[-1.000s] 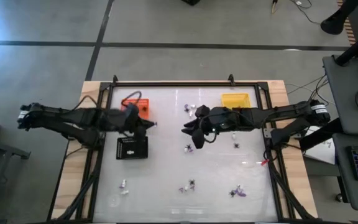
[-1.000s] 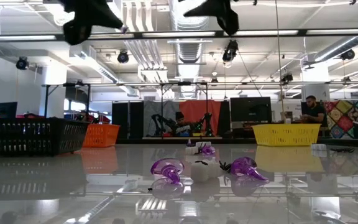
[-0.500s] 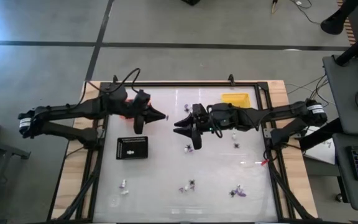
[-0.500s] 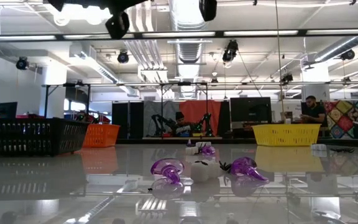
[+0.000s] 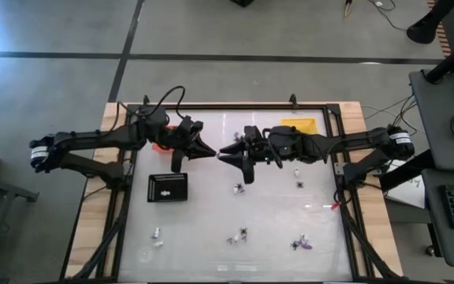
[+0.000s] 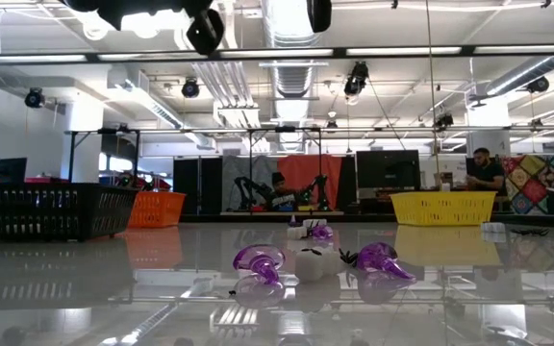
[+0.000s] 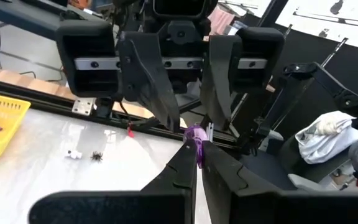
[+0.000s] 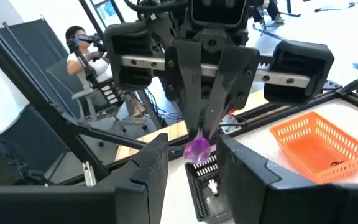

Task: Sort Halloween decoration
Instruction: Put the purple witch hat toy into the yellow bin

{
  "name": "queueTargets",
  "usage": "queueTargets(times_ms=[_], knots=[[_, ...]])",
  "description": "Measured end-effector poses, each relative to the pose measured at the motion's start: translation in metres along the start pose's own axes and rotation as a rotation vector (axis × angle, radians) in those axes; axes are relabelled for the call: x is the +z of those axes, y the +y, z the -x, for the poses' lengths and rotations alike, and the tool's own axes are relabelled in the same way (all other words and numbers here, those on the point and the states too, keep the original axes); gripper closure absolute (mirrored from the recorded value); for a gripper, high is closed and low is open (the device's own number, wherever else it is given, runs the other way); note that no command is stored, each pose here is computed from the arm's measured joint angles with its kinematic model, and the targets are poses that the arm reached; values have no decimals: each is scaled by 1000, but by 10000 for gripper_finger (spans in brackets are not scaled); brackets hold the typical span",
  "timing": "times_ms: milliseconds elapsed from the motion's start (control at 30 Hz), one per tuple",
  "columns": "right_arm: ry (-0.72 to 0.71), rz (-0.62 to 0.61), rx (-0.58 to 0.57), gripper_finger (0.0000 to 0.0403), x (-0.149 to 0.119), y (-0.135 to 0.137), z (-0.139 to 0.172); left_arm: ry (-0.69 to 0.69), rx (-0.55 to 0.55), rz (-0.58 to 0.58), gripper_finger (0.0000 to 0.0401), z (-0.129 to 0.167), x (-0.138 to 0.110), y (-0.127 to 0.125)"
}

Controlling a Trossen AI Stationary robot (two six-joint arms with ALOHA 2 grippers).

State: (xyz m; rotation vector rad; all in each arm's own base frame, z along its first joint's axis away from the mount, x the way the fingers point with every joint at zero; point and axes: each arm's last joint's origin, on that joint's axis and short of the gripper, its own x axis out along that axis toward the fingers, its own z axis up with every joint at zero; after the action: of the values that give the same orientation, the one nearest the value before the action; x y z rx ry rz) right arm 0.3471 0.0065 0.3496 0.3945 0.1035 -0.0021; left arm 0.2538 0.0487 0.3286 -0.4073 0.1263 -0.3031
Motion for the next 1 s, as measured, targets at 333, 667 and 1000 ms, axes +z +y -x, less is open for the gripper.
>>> queueTargets(times_ms=[333,667,1000], knots=[[-8,2,-14,275,2,-5,0,-1,-57,-50,401,-16,21,3],[6,-4,-28,311,1,-7,0,61,-50,-8,401,-28,12,18],[19,-65,-38,327,1,-9,0,58,-59,-18,401,-20,16,21]])
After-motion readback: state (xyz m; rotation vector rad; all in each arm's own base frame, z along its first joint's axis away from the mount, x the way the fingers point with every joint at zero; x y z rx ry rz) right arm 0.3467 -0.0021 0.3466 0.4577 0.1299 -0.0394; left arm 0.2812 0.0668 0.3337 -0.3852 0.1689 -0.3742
